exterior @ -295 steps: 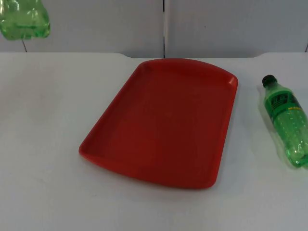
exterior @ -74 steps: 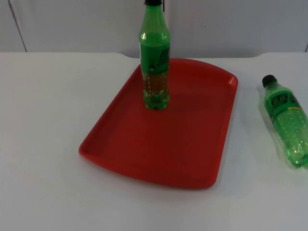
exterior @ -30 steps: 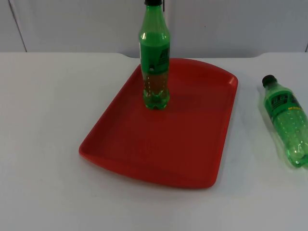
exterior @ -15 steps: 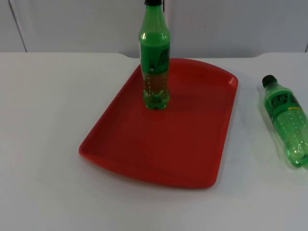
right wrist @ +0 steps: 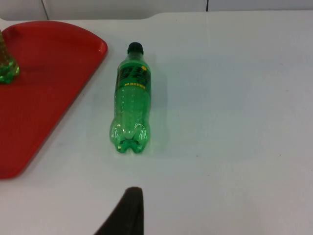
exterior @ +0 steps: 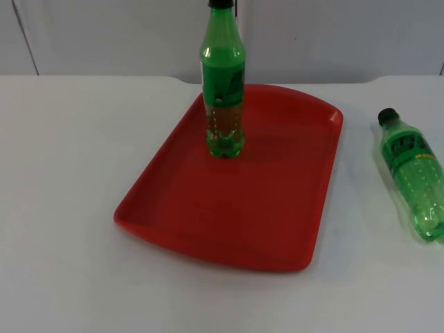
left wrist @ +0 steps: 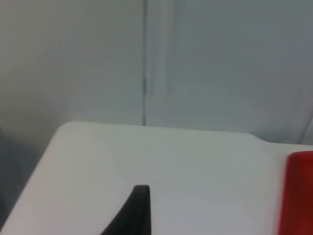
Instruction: Place the bottle upright on the tray.
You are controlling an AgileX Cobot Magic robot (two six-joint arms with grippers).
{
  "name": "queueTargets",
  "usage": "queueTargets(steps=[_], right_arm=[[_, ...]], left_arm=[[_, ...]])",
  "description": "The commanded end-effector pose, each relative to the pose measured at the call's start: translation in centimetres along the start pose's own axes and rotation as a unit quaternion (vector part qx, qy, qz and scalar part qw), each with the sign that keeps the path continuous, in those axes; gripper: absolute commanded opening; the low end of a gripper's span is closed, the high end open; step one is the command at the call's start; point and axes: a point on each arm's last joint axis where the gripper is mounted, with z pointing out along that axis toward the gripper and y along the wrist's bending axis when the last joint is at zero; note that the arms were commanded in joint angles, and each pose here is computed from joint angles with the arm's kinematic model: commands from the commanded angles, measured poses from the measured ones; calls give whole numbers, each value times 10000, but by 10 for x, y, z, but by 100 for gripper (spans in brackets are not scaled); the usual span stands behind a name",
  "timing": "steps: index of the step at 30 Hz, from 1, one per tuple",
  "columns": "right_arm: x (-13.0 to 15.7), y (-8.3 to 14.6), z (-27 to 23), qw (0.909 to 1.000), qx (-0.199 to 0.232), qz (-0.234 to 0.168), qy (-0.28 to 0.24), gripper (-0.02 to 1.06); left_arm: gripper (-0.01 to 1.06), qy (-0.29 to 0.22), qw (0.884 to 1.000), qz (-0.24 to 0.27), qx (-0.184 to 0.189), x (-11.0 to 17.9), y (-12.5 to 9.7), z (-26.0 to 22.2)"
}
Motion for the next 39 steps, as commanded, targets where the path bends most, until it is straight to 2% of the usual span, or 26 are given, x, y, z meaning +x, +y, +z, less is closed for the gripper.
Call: queueTargets(steps=[1,3,6,9,15,17,28,33,35,39], right_arm=[[0,0,0,10000,43,31,-34,105],[0,0,0,10000,43,31,-34,105],[0,0,0,10000,43,31,-34,105],[0,0,0,10000,43,31,-34,105],[0,0,0,10000,43,31,-34,105],[0,0,0,10000,43,31,-34,105],[0,0,0,10000,43,31,-34,105],[0,0,0,10000,43,31,-34,105],[0,0,0,10000,43,31,-34,105],[0,0,0,10000,43,31,-34,105]], left_arm=[[105,-39,9998,0,205,2,-5,-5],[105,-111,9989,13,458,2,-11,-14],[105,-180,9981,145,570,3,-14,-21],[105,-309,9955,318,835,5,-21,-33],[105,-191,9893,897,1132,17,-26,-52],[105,-231,9890,906,1150,20,-26,-56],[105,-470,9899,707,1139,72,-24,-80],[105,-519,9933,663,797,84,-17,-94],[105,-472,9957,494,628,90,-14,-99],[105,-91,9980,428,458,100,-10,-94]])
